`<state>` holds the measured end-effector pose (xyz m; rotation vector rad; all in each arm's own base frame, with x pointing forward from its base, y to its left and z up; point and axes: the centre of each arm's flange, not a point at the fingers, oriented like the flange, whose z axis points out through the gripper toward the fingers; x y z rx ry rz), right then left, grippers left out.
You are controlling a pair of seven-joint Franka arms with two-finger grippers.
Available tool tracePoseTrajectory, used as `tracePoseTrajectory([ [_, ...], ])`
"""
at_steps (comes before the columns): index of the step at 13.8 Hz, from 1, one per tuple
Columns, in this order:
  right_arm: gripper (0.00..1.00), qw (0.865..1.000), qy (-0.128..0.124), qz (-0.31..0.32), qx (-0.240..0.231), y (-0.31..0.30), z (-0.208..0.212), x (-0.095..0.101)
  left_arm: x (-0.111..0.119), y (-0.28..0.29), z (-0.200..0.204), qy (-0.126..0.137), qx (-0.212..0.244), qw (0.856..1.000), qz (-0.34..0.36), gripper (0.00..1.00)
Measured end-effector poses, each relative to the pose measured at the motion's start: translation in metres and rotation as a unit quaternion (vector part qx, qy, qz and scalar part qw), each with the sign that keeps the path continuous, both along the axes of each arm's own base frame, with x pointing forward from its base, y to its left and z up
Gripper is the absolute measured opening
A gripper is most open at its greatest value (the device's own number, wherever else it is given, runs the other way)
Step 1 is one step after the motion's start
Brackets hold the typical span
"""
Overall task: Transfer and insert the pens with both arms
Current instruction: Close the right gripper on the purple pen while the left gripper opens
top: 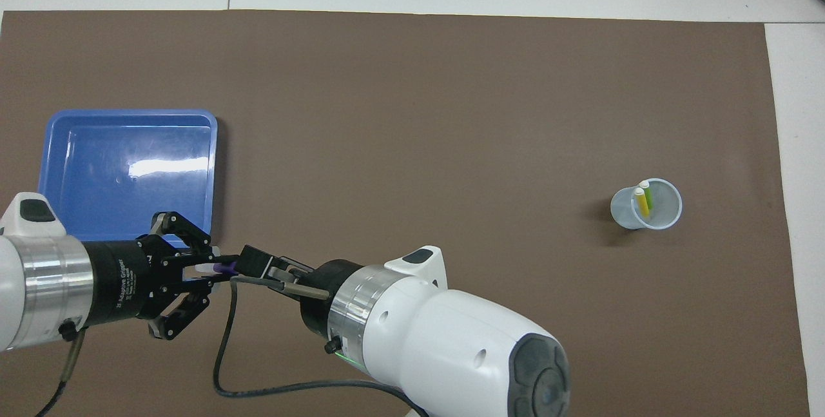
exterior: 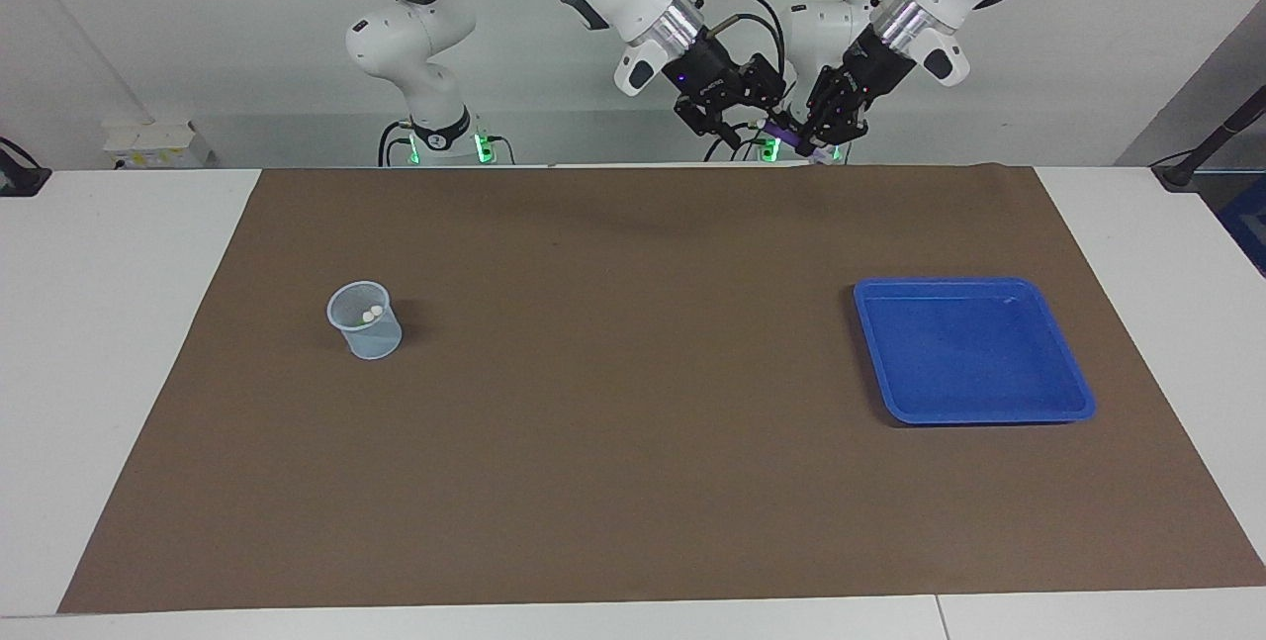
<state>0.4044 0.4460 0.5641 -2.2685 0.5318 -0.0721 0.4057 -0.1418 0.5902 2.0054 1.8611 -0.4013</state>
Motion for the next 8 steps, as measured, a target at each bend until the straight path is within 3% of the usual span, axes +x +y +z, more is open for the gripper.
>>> tracePoseTrajectory([
  [1,0.80,1.000,0.000,0.000,0.000,0.0001,0.0004,0.0000,0.0001,0.0000,0.0001,0.000,0.000,1.000,0.000,0.18],
  [3,0.62,1.000,0.000,0.000,0.001,0.0001,0.0006,0.0001,0.0001,0.0000,0.0001,-0.001,0.000,1.000,0.000,0.18],
  [7,0.51,1.000,-0.003,-0.003,0.003,-0.0002,0.0018,0.0006,0.0002,0.0001,0.0000,0.000,0.000,1.000,0.001,0.18],
  [8,0.44,1.000,-0.006,-0.004,0.005,0.0000,0.0030,0.0007,0.0001,0.0000,-0.0005,0.000,0.000,1.000,0.001,0.18],
])
